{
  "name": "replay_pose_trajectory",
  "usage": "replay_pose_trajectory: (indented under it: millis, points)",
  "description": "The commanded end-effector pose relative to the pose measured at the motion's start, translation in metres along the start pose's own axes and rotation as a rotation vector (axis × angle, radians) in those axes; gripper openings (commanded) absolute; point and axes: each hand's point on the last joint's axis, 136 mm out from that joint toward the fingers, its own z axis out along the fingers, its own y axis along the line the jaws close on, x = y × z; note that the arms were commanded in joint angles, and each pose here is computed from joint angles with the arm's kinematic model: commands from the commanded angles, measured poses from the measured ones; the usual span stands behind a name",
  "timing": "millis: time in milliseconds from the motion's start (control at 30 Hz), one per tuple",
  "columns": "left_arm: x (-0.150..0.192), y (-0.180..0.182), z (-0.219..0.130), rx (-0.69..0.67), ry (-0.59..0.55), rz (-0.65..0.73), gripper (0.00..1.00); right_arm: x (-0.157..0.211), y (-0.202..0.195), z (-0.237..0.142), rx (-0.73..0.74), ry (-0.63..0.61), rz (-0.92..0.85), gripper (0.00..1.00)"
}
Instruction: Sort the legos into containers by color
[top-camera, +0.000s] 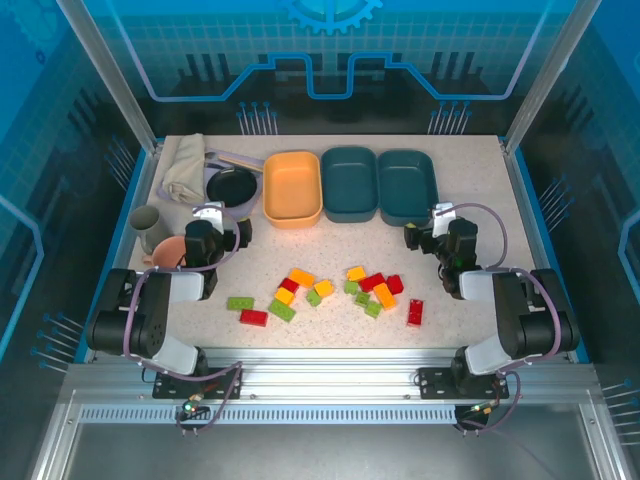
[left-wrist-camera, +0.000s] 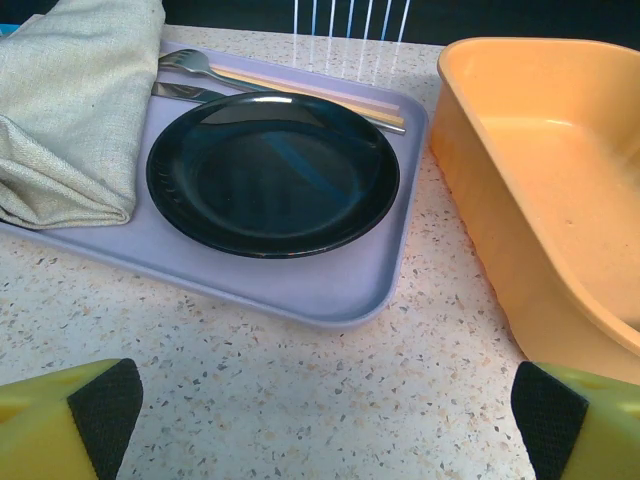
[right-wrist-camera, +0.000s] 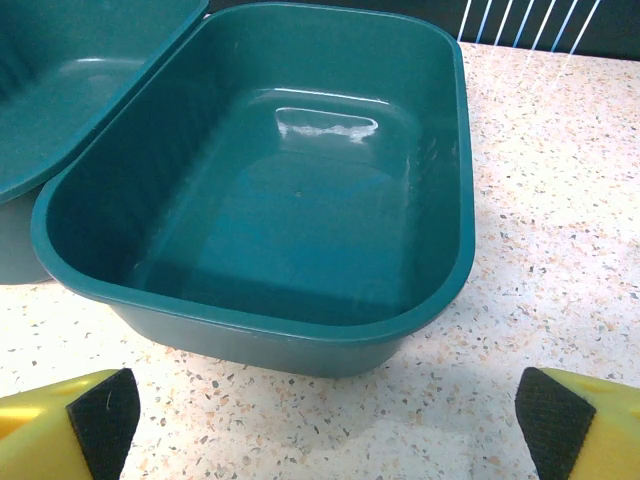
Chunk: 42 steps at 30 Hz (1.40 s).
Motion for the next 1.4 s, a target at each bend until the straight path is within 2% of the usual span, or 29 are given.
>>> replay_pose_trajectory:
  millis: [0, 667, 800, 900, 1000, 1067, 1100, 1133, 1167, 1200, 1233, 1267, 1300, 1367]
  points:
    - [0.004, 0.004, 0.0, -0.017, 0.01, 0.01, 0.99, -0.008, 0.0, 0.002, -0.003, -0.025, -0.006, 1.0]
    - [0.001, 0.001, 0.0, -0.002, 0.013, 0.019, 0.99, -0.012, -0.003, -0.001, 0.013, -0.034, -0.004, 1.0]
    - [-0.026, -0.01, -0.013, -0.06, 0.019, 0.088, 0.99, -0.045, -0.018, -0.024, 0.144, -0.034, 0.004, 1.0]
    - [-0.065, -0.028, -0.034, -0.076, -0.078, 0.112, 0.99, -0.107, -0.024, -0.059, 0.233, -0.158, -0.033, 1.0]
    - [-0.117, -0.056, -0.06, -0.057, -0.176, 0.121, 0.99, -0.173, -0.026, -0.1, 0.257, -0.21, 0.005, 1.0]
    - [-0.15, -0.078, -0.078, -0.001, -0.265, 0.106, 0.99, -0.201, -0.03, -0.126, 0.263, -0.171, 0.134, 1.0]
    - [-0.167, -0.084, -0.087, 0.018, -0.302, 0.043, 0.99, -0.208, -0.032, -0.136, 0.237, -0.115, 0.25, 1.0]
    - [-0.177, -0.08, -0.092, 0.006, -0.295, -0.085, 0.99, -0.198, -0.032, -0.143, 0.223, -0.016, 0.365, 1.0]
    - [-0.174, -0.066, -0.095, -0.054, -0.204, -0.289, 0.99, -0.178, -0.039, -0.152, 0.27, 0.101, 0.526, 1.0]
    - [-0.158, -0.052, -0.102, -0.132, -0.053, -0.455, 0.99, -0.16, -0.038, -0.16, 0.278, 0.21, 0.606, 1.0]
    - [-0.148, -0.045, -0.112, -0.19, 0.054, -0.557, 0.99, -0.152, -0.025, -0.158, 0.184, 0.278, 0.604, 0.98]
    - [-0.145, -0.051, -0.112, -0.16, 0.121, -0.573, 0.99, -0.144, -0.016, -0.161, 0.147, 0.332, 0.587, 0.85]
    - [-0.146, -0.069, -0.108, -0.061, 0.185, -0.553, 0.99, -0.134, -0.011, -0.171, 0.167, 0.39, 0.57, 0.81]
    - [-0.142, -0.099, -0.109, 0.073, 0.284, -0.538, 0.99, -0.117, 0.0, -0.191, 0.199, 0.472, 0.511, 0.79]
